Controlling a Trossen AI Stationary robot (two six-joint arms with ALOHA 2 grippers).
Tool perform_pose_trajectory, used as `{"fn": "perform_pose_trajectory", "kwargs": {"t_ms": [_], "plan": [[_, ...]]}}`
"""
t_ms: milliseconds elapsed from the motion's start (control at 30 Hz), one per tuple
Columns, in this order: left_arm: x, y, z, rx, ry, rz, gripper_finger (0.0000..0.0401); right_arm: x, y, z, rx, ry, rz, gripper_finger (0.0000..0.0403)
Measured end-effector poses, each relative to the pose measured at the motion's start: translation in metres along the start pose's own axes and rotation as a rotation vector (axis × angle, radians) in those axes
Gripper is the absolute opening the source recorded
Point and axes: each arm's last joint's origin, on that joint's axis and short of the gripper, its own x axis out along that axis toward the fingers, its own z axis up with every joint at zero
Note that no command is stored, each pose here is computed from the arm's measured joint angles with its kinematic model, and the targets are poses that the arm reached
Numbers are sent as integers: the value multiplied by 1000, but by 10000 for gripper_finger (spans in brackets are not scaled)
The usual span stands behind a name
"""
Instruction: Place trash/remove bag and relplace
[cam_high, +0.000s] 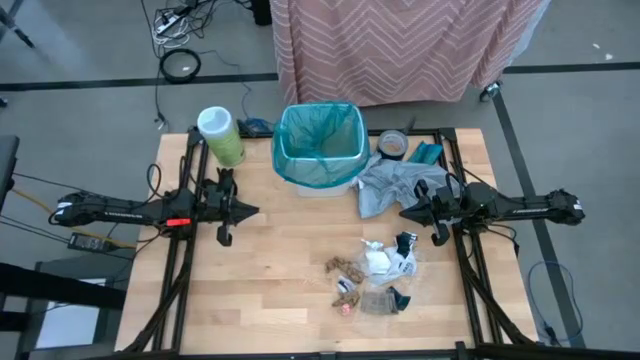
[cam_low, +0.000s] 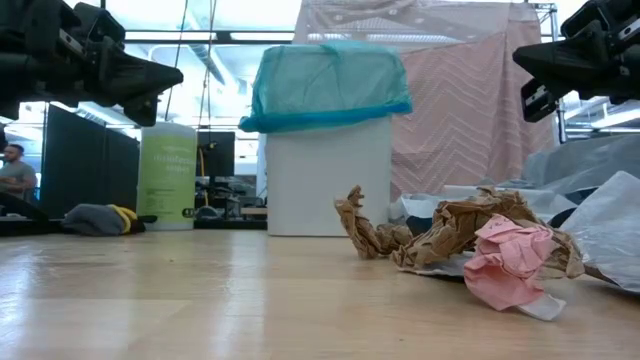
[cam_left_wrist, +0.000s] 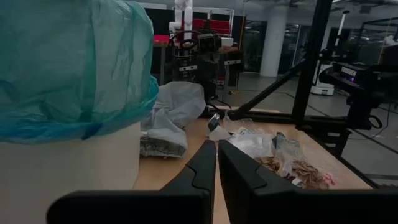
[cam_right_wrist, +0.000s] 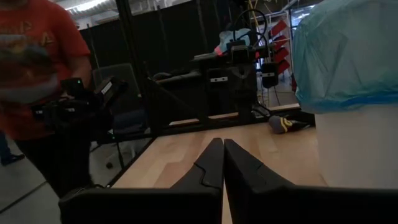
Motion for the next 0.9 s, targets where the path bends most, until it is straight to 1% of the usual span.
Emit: {"fn": "perform_pose_trajectory", "kwargs": {"t_ms": [400,567,700,900], "plan": [[0,0,3,0,-32,-3,29,0,0,0,0,0,0,4],[-1,-1,10,-8,-109,-10,29,0,0,0,0,0,0,4],[-2,-2,20,-61,-204,-24,29,0,0,0,0,0,0,4],[-5,-2,30,-65,-313,-36,29,0,0,0,0,0,0,4]]}}
